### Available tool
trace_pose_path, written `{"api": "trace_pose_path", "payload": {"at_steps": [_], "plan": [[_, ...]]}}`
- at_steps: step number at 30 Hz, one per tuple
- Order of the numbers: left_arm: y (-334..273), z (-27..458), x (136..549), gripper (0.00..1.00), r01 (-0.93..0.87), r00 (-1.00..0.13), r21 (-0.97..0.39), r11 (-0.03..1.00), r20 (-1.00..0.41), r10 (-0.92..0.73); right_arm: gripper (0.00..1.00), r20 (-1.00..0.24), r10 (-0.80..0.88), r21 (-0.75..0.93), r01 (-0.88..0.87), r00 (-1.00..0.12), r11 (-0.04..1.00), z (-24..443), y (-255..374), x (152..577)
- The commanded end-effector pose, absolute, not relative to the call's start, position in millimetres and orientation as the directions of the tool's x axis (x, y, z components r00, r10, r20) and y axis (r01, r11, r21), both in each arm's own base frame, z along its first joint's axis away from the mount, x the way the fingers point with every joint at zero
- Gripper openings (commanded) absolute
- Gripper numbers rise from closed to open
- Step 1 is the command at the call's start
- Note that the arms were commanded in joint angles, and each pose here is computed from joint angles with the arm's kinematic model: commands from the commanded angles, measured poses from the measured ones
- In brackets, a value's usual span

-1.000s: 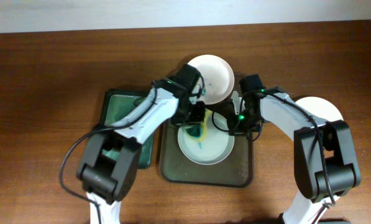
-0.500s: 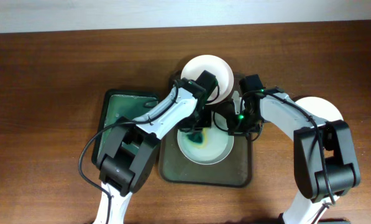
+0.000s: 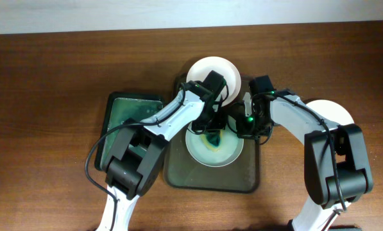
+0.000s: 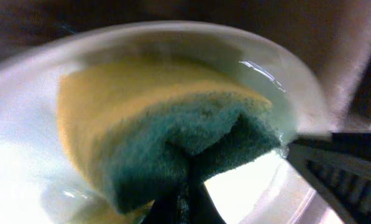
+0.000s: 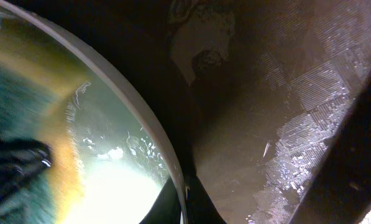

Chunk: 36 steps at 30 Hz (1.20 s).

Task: Clean dirty plates on tray and stack at the side
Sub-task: 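Scrub the front plate with the sponge in the left gripper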

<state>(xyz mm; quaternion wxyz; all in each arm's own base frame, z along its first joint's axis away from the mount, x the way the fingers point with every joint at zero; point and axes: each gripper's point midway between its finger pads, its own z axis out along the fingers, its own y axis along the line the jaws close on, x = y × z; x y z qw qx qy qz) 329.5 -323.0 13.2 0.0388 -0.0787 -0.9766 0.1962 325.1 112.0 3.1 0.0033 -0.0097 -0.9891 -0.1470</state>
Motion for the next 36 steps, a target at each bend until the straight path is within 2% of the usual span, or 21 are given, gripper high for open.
{"api": "trace_pose_path", "payload": {"at_steps": [1,6,9,10,12,14,20,25,28,30,31,33,36], "plan": [[-368.8,10.1,272.0,0.0,0.147,-0.92,-0.615,0.775,0.204,0.336,0.04,0.028,0.035,0.271,0.041,-0.999,0.962,-8.1,113.7,325.3],[-348.9,4.8,261.8,0.0,0.126,-0.91,-0.537,0.834,0.272,0.313,0.04,0.026,0.035,0.271,0.04,-0.999,0.962,-8.1,113.8,325.9],[-300.0,-9.0,274.9,0.0,0.146,-0.934,-0.312,0.939,0.27,0.234,0.04,0.024,0.035,0.272,0.04,-0.999,0.962,-8.1,113.9,326.4],[-275.4,-12.4,284.5,0.0,0.157,-0.948,-0.194,0.968,0.246,0.203,0.04,0.022,0.035,0.272,0.039,-0.999,0.961,-8.1,114.0,326.8],[-239.2,-12.1,301.7,0.0,0.141,-0.972,-0.011,0.99,0.19,0.14,0.04,0.02,0.035,0.273,0.039,-0.999,0.961,-8.1,114.1,327.3],[-217.7,-7.8,320.4,0.0,0.132,-0.987,0.103,0.986,0.111,0.12,0.04,0.021,0.035,0.272,0.039,-0.999,0.961,-8.1,114.0,327.2],[-194.9,2.4,344.5,0.0,0.034,-0.999,0.246,0.969,-0.019,0.04,0.04,0.017,0.037,0.251,0.039,-0.999,0.967,-9.1,110.0,327.7],[-167.3,14.7,369.5,0.0,-0.054,-0.984,0.406,0.912,-0.176,0.02,0.04,0.017,0.036,0.251,0.039,-0.999,0.967,-9.1,110.1,327.7],[-182.4,8.8,371.6,0.0,-0.058,-0.985,0.328,0.943,-0.175,0.0,0.04,0.016,0.036,0.251,0.039,-0.999,0.967,-9.1,110.0,327.7],[-218.8,-1.6,364.1,0.0,-0.02,-0.995,0.142,0.99,-0.104,-0.005,0.04,0.016,0.036,0.251,0.039,-0.999,0.967,-9.1,110.1,327.8],[-256.2,-6.0,356.2,0.0,0.059,-0.998,-0.047,0.997,-0.041,0.057,0.04,0.016,0.036,0.251,0.039,-0.999,0.967,-9.1,110.0,327.7],[-292.7,-6.2,345.6,0.0,0.107,-0.994,-0.238,0.965,0.013,0.113,0.04,0.017,0.036,0.251,0.039,-0.999,0.967,-9.1,110.1,327.6],[-315.5,-6.6,331.5,0.0,0.11,-0.987,-0.348,0.931,0.07,0.143,0.04,0.017,0.035,0.251,0.038,-0.999,0.967,-9.1,110.1,327.6]]}}
